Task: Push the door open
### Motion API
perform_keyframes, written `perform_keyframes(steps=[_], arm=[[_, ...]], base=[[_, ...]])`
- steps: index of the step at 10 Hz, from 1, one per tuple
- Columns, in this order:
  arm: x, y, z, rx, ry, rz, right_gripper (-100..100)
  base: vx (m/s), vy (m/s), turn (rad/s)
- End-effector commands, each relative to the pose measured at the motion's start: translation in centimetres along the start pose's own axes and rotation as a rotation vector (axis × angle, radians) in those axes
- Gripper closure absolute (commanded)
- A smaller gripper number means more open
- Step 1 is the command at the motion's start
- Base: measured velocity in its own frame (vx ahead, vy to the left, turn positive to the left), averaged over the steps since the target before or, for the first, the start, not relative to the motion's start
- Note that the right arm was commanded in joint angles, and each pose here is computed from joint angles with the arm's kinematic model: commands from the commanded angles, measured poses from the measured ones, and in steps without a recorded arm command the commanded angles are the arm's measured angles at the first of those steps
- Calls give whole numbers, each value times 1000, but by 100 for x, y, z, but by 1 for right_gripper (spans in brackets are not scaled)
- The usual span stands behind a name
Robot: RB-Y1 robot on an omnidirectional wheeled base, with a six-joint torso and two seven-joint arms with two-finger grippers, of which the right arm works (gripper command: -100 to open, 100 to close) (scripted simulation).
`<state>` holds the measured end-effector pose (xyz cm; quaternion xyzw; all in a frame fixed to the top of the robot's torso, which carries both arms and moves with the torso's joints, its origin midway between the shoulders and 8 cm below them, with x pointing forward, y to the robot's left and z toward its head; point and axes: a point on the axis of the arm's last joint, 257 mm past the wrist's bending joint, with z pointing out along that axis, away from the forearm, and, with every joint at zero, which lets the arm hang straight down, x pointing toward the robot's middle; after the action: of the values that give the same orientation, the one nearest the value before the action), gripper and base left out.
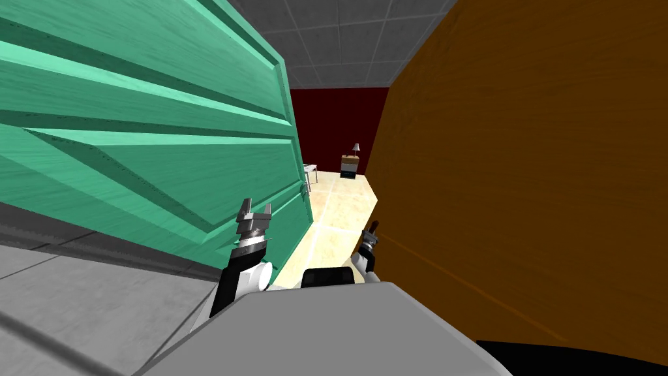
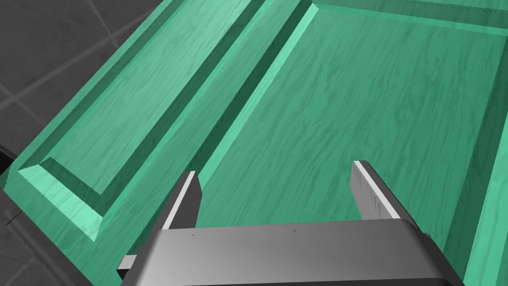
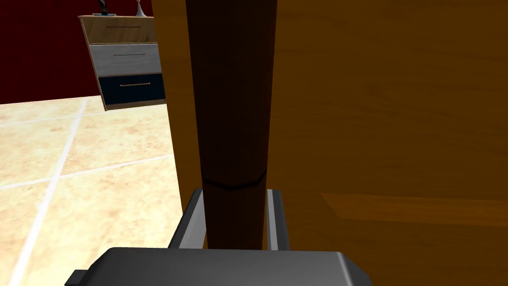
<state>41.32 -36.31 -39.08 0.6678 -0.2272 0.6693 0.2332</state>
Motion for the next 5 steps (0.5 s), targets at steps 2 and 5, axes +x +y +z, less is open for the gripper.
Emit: perform_keyframes(steps=[2,5], arm=[[-16,40,-13,-14,-5,2,100],[11,280,81,-62,6,-8,100]], base=[[151,-3,-45],[153,-33,-35]])
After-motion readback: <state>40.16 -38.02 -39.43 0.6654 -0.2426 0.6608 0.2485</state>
